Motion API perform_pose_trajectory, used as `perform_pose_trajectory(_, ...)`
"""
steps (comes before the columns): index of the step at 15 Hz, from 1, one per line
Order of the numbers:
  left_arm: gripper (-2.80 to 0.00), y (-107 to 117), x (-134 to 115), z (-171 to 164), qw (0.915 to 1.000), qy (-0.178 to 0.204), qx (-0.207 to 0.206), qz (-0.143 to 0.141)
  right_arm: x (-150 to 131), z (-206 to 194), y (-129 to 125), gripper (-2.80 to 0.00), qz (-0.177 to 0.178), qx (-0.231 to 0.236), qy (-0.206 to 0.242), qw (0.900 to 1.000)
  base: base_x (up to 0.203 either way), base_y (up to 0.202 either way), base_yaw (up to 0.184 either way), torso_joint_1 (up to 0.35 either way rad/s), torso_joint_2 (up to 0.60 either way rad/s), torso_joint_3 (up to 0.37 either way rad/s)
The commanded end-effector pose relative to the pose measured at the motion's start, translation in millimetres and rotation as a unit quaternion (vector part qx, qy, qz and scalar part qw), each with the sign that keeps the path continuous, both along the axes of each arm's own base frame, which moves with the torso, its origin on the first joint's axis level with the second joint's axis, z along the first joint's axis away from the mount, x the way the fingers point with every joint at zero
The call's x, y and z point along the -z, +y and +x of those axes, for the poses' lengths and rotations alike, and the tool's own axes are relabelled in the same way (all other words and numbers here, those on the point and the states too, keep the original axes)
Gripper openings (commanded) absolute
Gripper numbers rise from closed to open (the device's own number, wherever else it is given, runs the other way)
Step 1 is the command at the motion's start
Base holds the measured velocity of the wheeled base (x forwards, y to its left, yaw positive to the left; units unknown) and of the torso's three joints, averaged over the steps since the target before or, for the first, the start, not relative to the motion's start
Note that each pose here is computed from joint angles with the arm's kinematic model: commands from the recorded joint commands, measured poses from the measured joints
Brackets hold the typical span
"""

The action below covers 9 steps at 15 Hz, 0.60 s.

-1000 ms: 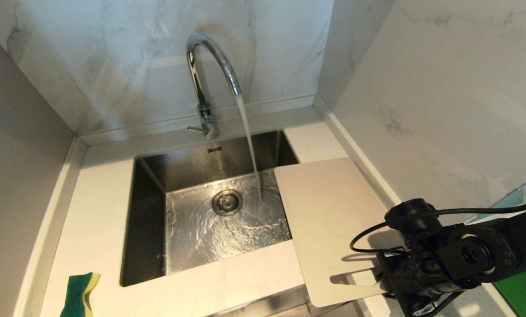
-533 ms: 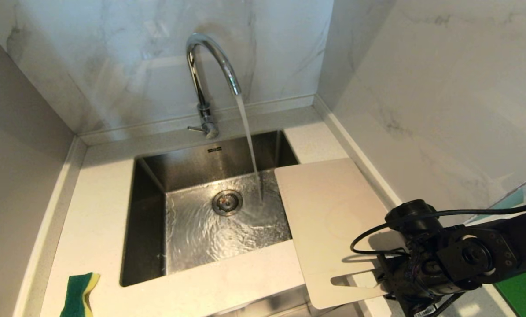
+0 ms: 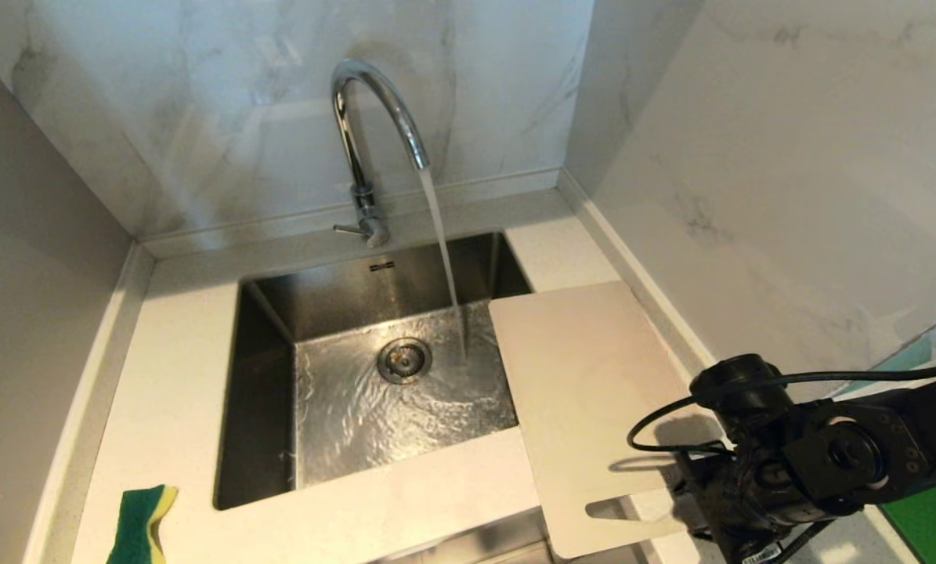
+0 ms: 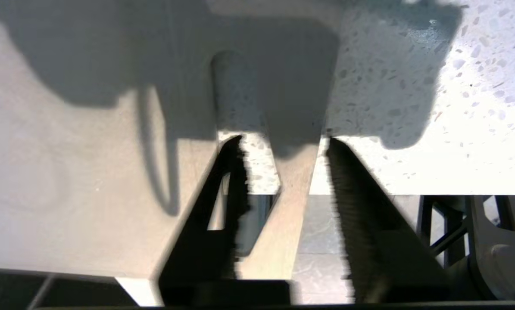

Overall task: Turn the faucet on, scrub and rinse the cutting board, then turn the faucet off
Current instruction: Put down the cutting board, then turn off the tap

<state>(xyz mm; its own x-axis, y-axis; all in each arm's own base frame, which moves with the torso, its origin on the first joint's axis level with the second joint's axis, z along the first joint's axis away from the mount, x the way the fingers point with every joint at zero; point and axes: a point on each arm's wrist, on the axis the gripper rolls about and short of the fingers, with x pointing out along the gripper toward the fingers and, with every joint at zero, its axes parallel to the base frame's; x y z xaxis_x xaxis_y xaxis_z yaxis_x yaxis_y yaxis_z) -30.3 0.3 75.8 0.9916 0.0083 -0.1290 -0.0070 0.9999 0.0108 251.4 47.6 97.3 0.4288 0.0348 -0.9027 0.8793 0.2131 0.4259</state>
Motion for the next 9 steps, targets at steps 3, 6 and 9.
perform_pose_trajectory(3,-2.80,0,0,0,1.0000,0.000,-0.001,0.000,-7,-6,-1,0.00,0.003,-0.002,-0.015,1.000,0.000,0.000,0.000,0.000,0.00,0.000)
perform_pose_trajectory(6,-2.80,0,0,0,1.0000,0.000,0.000,0.000,-14,-10,-2,0.00,0.004,-0.002,-0.026,1.000,0.000,0.000,0.000,0.000,0.00,0.000)
perform_pose_trajectory(9,-2.80,0,0,0,1.0000,0.000,0.000,0.000,-35,-21,-7,0.00,0.002,-0.012,-0.070,0.997,0.000,0.000,0.000,0.000,0.00,0.000)
